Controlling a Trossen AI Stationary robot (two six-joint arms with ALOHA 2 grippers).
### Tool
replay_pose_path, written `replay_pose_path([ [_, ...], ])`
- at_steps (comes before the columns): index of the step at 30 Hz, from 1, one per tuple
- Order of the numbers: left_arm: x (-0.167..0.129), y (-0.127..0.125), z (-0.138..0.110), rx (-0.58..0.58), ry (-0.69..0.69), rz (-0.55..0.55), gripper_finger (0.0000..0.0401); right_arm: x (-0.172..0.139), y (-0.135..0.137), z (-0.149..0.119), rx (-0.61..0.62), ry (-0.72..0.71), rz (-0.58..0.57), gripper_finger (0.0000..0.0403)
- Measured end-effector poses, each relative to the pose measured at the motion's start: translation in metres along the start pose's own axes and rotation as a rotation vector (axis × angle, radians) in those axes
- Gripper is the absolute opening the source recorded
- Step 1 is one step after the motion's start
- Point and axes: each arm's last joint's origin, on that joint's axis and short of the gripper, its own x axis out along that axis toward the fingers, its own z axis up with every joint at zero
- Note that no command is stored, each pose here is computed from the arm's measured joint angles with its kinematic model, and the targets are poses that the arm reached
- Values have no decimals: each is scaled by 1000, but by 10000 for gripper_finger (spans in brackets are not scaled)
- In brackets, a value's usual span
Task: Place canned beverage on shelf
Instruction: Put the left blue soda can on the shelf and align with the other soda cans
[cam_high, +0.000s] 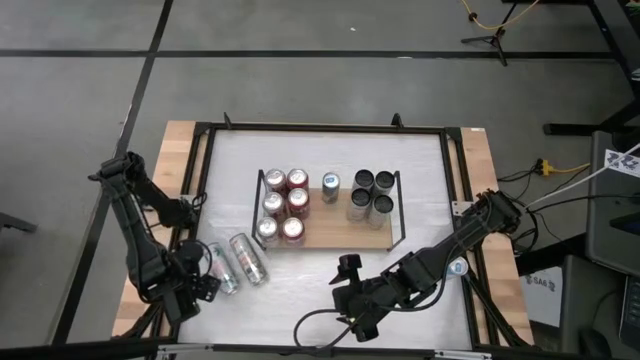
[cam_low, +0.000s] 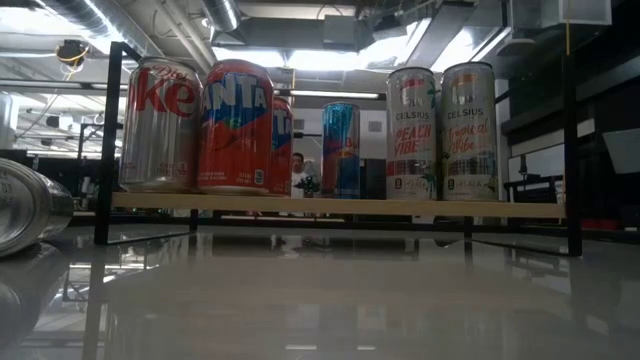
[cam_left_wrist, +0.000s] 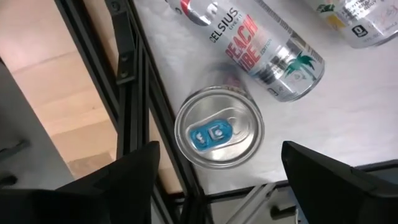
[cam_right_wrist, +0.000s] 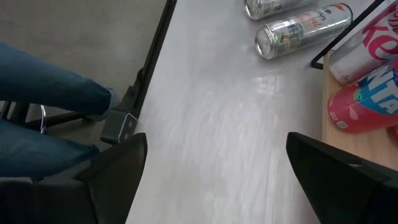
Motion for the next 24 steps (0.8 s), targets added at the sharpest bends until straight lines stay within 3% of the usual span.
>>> replay_pose_path([
  [16,42,5,-2,-10,-47,-19,330,0,0,0,-2,-1,0,381],
  [24,45,5,-1,-8,-49,-22,330,0,0,0,-2,-2,-3,381],
])
